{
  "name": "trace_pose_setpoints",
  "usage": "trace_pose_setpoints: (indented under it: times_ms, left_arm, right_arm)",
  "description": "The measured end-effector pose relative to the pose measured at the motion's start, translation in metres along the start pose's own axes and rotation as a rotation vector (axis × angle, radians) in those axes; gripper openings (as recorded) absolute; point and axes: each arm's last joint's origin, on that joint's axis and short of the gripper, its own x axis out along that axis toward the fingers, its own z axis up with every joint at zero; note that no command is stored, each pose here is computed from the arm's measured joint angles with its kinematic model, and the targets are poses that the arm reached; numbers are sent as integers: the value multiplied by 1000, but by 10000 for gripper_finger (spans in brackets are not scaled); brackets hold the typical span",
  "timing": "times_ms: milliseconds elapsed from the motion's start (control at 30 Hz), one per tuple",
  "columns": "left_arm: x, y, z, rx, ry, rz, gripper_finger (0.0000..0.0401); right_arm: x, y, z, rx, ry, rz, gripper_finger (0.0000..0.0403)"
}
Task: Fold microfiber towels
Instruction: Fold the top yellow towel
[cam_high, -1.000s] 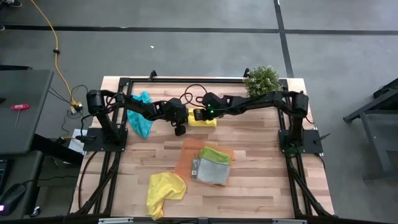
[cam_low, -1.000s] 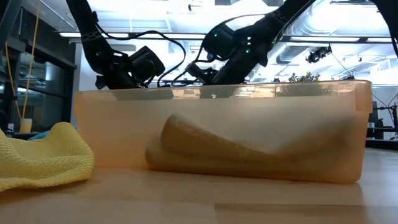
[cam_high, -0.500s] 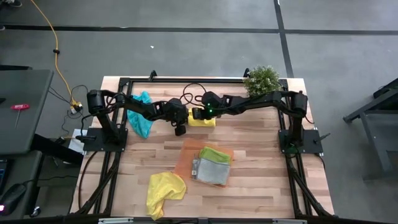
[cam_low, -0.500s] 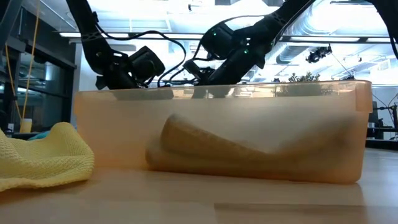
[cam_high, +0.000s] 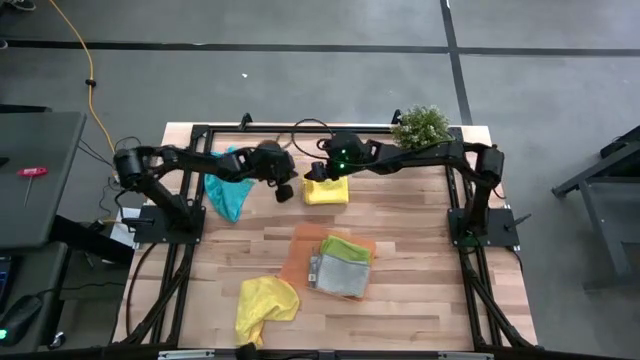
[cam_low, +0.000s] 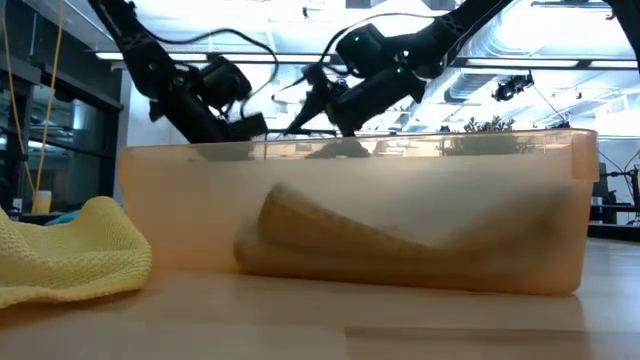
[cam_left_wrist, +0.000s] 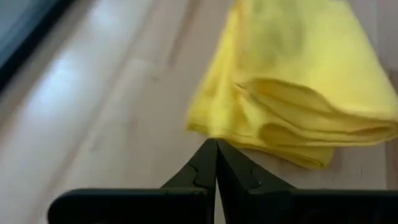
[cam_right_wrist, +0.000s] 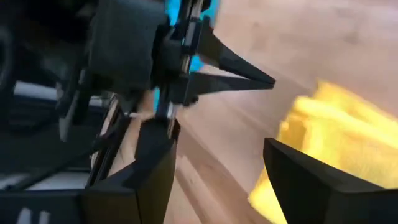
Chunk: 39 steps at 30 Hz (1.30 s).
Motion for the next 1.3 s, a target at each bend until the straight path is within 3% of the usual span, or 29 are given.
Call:
trace_pose_setpoints:
  times_ms: [133,233,467,567,667,867,933,1100,1300]
  left_arm:
    - [-26,12,14,-20,-92,16,0]
    - [-39,14,24,-30,-188,-37,0]
    - [-20,-17,31,54,-267,-184,0]
    - [-3,-35,28,93,-262,-225,0]
    - [15,-45,26,120,-221,-182,0]
    - [42,-44,27,119,-156,-82,0]
    - [43,-41,27,117,-126,-73,0]
    - [40,-34,15,191,37,-73,0]
    - [39,-24,6,228,142,-16,0]
  right_arm:
    - [-22,4,7,-122,-8,-46,236]
    - [-40,5,5,-225,24,-147,236]
    - [-70,0,-14,-446,173,-273,234]
    - [-77,-13,-24,-443,180,-285,221]
    - [-82,-30,-36,-402,176,-301,184]
    - [-77,-50,-59,-296,173,-260,38]
    - [-73,-49,-65,-283,166,-233,11]
    - [-69,-44,-75,-308,127,-259,48]
    - [-68,-41,-72,-279,71,-255,55]
